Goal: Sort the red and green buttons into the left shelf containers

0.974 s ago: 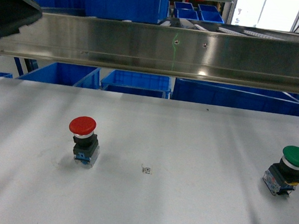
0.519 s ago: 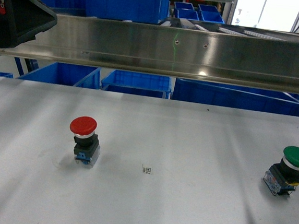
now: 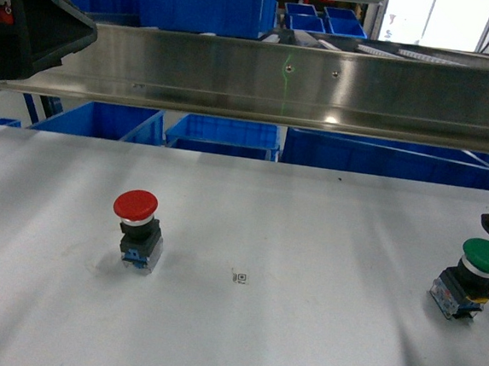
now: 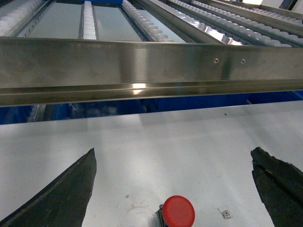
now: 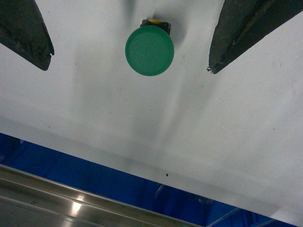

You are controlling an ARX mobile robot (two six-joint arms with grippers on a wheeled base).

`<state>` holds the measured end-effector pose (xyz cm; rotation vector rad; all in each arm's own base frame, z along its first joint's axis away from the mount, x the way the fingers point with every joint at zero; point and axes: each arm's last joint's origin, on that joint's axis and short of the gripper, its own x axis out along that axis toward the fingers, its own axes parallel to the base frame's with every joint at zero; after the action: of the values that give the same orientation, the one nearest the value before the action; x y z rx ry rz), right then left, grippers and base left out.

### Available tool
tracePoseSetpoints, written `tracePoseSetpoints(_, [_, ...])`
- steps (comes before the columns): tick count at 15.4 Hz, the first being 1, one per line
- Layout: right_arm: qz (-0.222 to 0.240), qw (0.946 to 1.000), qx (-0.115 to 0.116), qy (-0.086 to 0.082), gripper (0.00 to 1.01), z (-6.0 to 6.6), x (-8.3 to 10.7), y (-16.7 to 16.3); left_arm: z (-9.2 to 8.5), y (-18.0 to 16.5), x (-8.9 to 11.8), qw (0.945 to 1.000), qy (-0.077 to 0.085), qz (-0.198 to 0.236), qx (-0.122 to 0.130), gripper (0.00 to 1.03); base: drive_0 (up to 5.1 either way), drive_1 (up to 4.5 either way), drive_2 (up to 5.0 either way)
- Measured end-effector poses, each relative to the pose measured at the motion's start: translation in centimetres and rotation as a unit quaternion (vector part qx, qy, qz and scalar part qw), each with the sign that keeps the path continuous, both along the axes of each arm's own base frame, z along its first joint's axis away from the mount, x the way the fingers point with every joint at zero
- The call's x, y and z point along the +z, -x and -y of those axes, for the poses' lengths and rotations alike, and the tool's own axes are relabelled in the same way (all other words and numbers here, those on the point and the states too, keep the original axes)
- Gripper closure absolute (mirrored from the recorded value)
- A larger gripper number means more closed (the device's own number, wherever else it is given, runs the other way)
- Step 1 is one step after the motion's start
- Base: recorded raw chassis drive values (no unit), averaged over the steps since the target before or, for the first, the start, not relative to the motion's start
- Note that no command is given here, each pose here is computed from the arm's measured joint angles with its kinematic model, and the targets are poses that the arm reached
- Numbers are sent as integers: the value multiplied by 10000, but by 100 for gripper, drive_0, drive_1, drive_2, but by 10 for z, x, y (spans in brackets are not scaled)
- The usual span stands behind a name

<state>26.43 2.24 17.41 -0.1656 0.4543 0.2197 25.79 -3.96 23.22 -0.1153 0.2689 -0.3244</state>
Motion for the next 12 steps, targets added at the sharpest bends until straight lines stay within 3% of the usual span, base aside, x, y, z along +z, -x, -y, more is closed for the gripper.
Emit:
tracePoseSetpoints(5, [-159,9997,121,-115,3,-9,6,-19,0,0,0,10000,0,2,0,5,0,0,0])
tracePoseSetpoints(7, [-482,9981,175,-335,3,-11,1,-29,0,0,0,10000,0,2,0,5,0,0,0])
tracePoseSetpoints(10, [-804,9957,-46,-455,3,-9,-7,-40,0,0,0,10000,0,0,4,5,0,0,0])
tracePoseSetpoints(12, [-896,9948,-26,-491,3,-9,-11,-41,0,0,0,10000,0,0,4,5,0,0,0])
